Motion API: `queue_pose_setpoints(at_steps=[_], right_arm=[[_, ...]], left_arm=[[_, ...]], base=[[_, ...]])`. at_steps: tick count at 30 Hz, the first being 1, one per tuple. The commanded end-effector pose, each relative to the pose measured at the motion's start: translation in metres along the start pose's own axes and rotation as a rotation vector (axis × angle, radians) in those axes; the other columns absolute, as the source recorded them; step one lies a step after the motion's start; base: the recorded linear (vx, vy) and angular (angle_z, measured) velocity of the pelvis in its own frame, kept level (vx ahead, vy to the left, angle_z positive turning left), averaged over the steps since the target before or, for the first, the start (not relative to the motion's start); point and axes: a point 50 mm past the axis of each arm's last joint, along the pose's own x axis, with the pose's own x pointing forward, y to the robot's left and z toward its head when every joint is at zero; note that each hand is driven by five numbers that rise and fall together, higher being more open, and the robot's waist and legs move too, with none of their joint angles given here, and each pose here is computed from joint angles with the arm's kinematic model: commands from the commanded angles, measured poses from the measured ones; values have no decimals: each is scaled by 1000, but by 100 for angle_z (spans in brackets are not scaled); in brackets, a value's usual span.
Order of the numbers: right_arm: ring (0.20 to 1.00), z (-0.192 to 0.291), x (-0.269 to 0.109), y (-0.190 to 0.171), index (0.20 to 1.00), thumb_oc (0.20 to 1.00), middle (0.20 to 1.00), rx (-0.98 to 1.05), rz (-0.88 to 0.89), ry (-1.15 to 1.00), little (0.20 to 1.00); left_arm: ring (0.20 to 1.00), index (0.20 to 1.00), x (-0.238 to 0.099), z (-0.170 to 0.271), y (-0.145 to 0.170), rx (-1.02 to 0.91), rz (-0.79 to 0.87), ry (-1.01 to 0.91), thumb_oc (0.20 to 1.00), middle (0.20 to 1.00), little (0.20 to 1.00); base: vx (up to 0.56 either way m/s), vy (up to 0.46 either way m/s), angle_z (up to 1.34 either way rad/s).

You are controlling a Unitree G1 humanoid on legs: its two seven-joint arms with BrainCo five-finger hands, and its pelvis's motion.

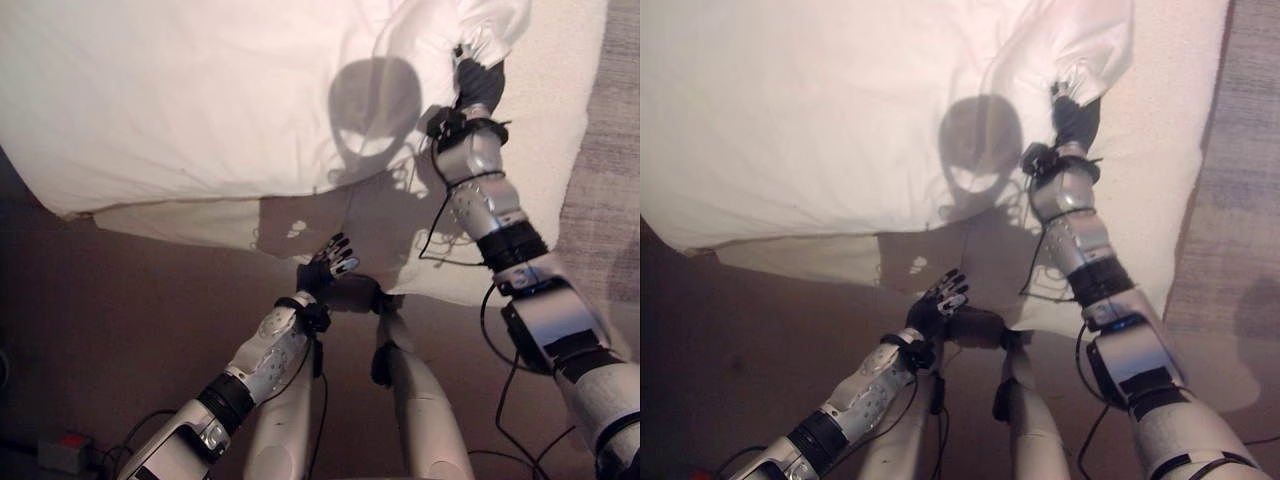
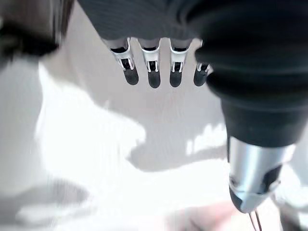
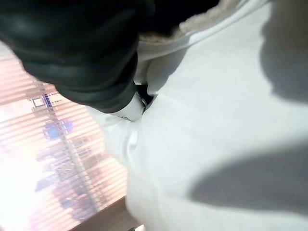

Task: Make the bed

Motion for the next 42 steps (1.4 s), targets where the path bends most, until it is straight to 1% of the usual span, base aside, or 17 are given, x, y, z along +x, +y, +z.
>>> queue_pose_setpoints(at_steps=[1, 3, 5, 7, 8, 10, 11, 14, 15, 16, 21, 23, 24, 25, 31, 32, 42], right_arm=[[200, 38, 6, 22, 200, 200, 200, 27, 134, -181, 200], [200, 38, 3, 25, 200, 200, 200, 16, 164, -179, 200], [200, 39, 1, 28, 200, 200, 200, 19, 183, -185, 200], [200, 33, -9, 29, 200, 200, 200, 37, 219, -167, 200], [200, 31, -12, 29, 200, 200, 200, 33, 227, -161, 200], [200, 29, -17, 25, 200, 200, 200, 19, 235, -158, 200], [200, 28, -20, 21, 200, 200, 200, 16, 225, -156, 200], [200, 26, -22, 17, 200, 200, 200, 14, 201, -152, 200], [200, 26, -22, 17, 200, 200, 200, 14, 202, -153, 200], [200, 21, -24, 12, 200, 200, 200, 16, 172, -136, 200], [200, 9, -29, 3, 200, 200, 200, 49, 90, -96, 200], [200, 4, -32, 1, 200, 200, 200, 55, 62, -81, 200], [200, 4, -32, 1, 200, 200, 200, 54, 62, -81, 200], [200, -1, -35, -1, 200, 200, 200, 60, 43, -68, 200], [200, -10, -38, -2, 200, 200, 200, 86, 18, -38, 200], [200, -12, -40, -2, 200, 200, 200, 89, 18, -29, 200], [200, -17, -52, -8, 200, 200, 200, 118, -12, -12, 200]], left_arm=[[1000, 1000, -6, -11, -27, -174, -179, 62, 1000, 1000, 1000], [1000, 1000, -5, -13, -38, -232, -238, 94, 1000, 1000, 1000], [1000, 1000, -4, -10, -44, -260, -263, 97, 1000, 1000, 1000], [1000, 1000, 3, 3, -47, -321, -263, 41, 1000, 1000, 1000], [1000, 1000, 7, 9, -44, -325, -239, 3, 1000, 1000, 1000], [1000, 1000, 16, 40, -33, -306, -147, -172, 1000, 1000, 1000], [1000, 1000, 21, 52, -28, -291, -95, -231, 1000, 1000, 1000], [1000, 1000, 34, 71, -20, -322, 23, -328, 1000, 1000, 1000], [1000, 1000, 34, 71, -20, -322, 23, -328, 1000, 1000, 1000], [1000, 1000, 38, 85, -13, -348, 97, -399, 1000, 1000, 1000], [1000, 1000, 41, 112, -6, -452, 225, -543, 1000, 1000, 1000], [1000, 1000, 39, 125, -5, -502, 258, -614, 1000, 1000, 1000], [1000, 1000, 39, 125, -5, -502, 258, -614, 1000, 1000, 1000], [1000, 1000, 37, 132, -5, -546, 277, -658, 1000, 1000, 1000], [1000, 1000, 33, 136, 1, -611, 330, -700, 1000, 1000, 1000], [1000, 1000, 31, 136, 5, -646, 349, -717, 1000, 1000, 1000], [1000, 1000, 30, 125, 11, -771, 423, -713, 1000, 1000, 1000]], base=[[-65, -28, -15], [-41, -33, -17], [-46, -48, -10], [-64, -67, -7], [-51, -55, -7], [-45, -63, -7], [-42, -68, -8], [-30, -37, -3], [-39, -61, -1], [-35, -59, -2], [-25, -64, -1], [-12, -59, -2], [-13, -66, -3], [-10, -40, -1], [-16, -54, -3], [-9, -28, -5], [-4, -8, -3]])
